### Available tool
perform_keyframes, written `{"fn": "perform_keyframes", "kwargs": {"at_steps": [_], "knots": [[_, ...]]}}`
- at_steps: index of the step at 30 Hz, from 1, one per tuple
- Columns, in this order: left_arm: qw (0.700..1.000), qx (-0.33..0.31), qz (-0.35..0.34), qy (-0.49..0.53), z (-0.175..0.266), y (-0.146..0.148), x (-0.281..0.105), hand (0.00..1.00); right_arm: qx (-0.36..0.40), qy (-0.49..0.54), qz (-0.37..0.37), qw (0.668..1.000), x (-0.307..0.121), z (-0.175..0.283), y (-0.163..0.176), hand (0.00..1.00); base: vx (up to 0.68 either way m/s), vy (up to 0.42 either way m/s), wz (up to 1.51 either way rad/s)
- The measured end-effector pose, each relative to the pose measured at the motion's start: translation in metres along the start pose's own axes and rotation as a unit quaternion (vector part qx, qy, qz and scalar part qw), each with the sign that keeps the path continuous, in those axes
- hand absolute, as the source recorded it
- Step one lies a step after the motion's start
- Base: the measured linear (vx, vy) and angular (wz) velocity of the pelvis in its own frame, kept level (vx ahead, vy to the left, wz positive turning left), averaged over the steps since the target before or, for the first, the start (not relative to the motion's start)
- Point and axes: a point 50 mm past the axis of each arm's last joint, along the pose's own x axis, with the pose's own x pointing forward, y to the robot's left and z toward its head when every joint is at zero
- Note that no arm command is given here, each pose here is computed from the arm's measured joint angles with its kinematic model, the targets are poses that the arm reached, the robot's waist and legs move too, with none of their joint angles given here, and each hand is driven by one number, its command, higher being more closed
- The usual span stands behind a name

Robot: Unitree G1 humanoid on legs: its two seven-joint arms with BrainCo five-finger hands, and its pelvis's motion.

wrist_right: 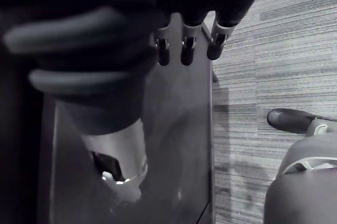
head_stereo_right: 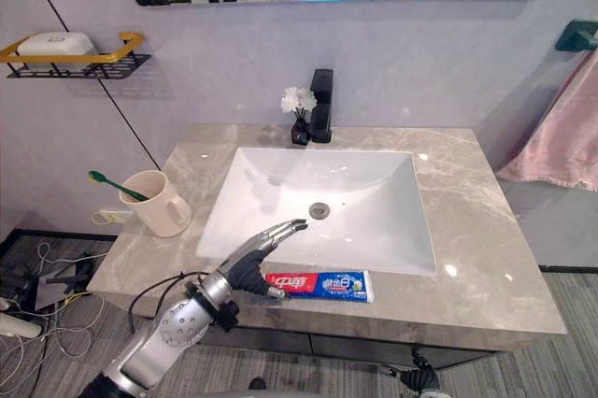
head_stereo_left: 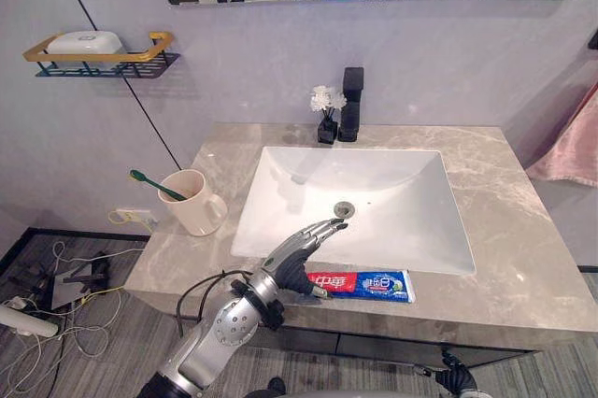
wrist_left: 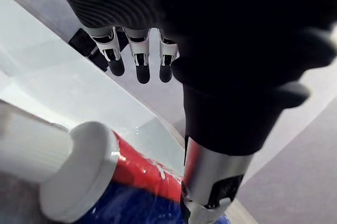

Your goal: Organize washtable

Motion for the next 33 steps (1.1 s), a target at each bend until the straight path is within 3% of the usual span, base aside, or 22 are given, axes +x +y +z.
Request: {"fn": "perform_keyframes", "kwargs": {"at_steps": [13,14,33], "knots": [[0.999,0.022,0.014,0.047,-0.015,-0.006,0.002,0.00,-0.011,-0.010,0.007,1.000,0.000,0.004,0.003,0.00,0.00,0.000,-0.01],[0.998,0.024,0.014,0.056,-0.018,-0.006,0.002,1.00,-0.012,-0.010,0.008,1.000,0.000,0.004,0.004,0.00,0.00,0.000,0.00],[0.996,0.034,0.023,0.078,-0.030,0.001,0.006,1.00,-0.017,-0.028,0.021,0.999,0.000,0.013,0.008,0.00,0.01,-0.003,-0.05]]}}
